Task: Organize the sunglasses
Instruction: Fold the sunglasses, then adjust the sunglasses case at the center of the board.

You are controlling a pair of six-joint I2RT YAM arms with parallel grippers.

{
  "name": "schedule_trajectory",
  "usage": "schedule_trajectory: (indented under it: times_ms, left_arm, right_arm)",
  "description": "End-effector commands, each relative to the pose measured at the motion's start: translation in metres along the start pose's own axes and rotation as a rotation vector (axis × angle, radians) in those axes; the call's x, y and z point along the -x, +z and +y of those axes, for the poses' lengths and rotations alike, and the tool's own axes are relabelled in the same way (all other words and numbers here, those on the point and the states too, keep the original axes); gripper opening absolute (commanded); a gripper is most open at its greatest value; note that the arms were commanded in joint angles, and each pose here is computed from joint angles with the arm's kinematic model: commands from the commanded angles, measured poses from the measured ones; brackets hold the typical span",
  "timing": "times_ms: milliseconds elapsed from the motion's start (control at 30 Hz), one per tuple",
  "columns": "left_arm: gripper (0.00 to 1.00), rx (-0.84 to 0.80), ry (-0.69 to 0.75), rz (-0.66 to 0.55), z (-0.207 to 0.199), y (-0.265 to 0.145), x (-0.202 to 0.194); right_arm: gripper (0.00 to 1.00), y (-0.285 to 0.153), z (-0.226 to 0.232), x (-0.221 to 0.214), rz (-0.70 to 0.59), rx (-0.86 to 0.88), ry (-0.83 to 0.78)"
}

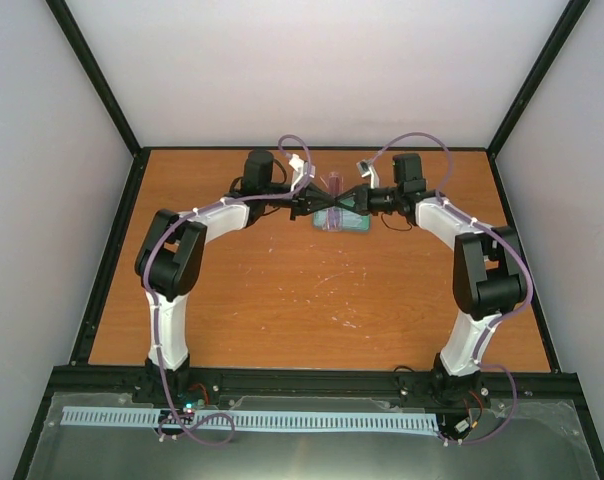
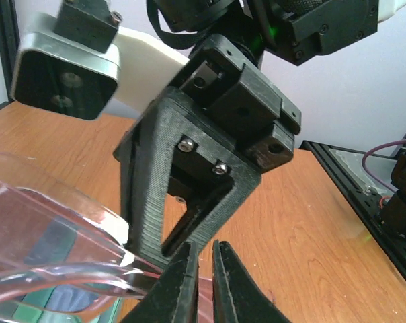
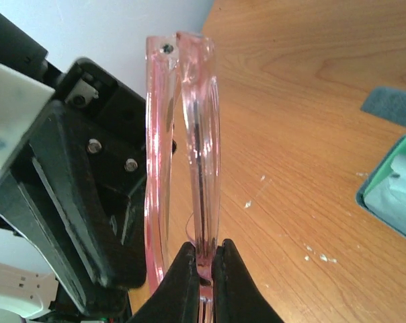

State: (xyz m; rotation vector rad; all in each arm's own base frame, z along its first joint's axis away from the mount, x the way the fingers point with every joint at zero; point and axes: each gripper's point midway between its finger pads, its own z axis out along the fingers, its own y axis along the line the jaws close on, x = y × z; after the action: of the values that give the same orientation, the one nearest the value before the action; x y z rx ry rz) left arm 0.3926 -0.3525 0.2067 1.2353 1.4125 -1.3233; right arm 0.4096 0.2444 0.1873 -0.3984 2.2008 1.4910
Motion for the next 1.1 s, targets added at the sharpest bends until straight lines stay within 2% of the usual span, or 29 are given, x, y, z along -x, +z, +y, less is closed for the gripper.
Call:
schedule_trajectory:
  times_ms: [0,167,200,267,333,433,600,900,1067]
  left_arm:
    - [0.12,0.029,0.007,-0.008,0.008,-0.001,0.007]
    - [0.29,0.131,0.036,-0.039,0.021,-0.039,0.031]
    - [0.3,0.17,0.04,-0.041,0.031,-0.05,0.034]
    - [0.27,0.264,0.033,-0.034,0.055,-0.071,0.033]
    - [0.18,0.349,0.032,-0.001,0.082,-0.087,0.026]
    - [0.1,0.431,0.013,0.121,0.123,-0.091,0.005]
    - [0.06,0.494,-0.04,0.254,0.169,-0.09,-0.027]
    - [0.09,0.512,-0.02,0.415,0.177,-0.062,-0.078]
    - [0.11,0.522,-0.024,0.422,0.179,-0.049,-0.088]
  right_arm:
    - [0.03,-0.008,0.027,-0.006,0.02,0.021,-0.068]
    - [0.03,-0.031,0.004,0.01,-0.072,-0.068,-0.02]
    - [0.03,-0.037,0.001,0.013,-0.093,-0.081,-0.013]
    - [0.03,-0.047,0.001,0.018,-0.134,-0.107,-0.015]
    - [0.03,-0.056,0.004,0.021,-0.173,-0.127,-0.016]
    - [0.03,-0.065,0.001,0.021,-0.227,-0.174,0.008]
    - [0.03,-0.079,-0.017,0.017,-0.352,-0.244,0.082]
    - [0.03,-0.087,-0.032,0.013,-0.408,-0.274,0.126]
    - [0.03,-0.09,-0.029,0.012,-0.415,-0.276,0.109]
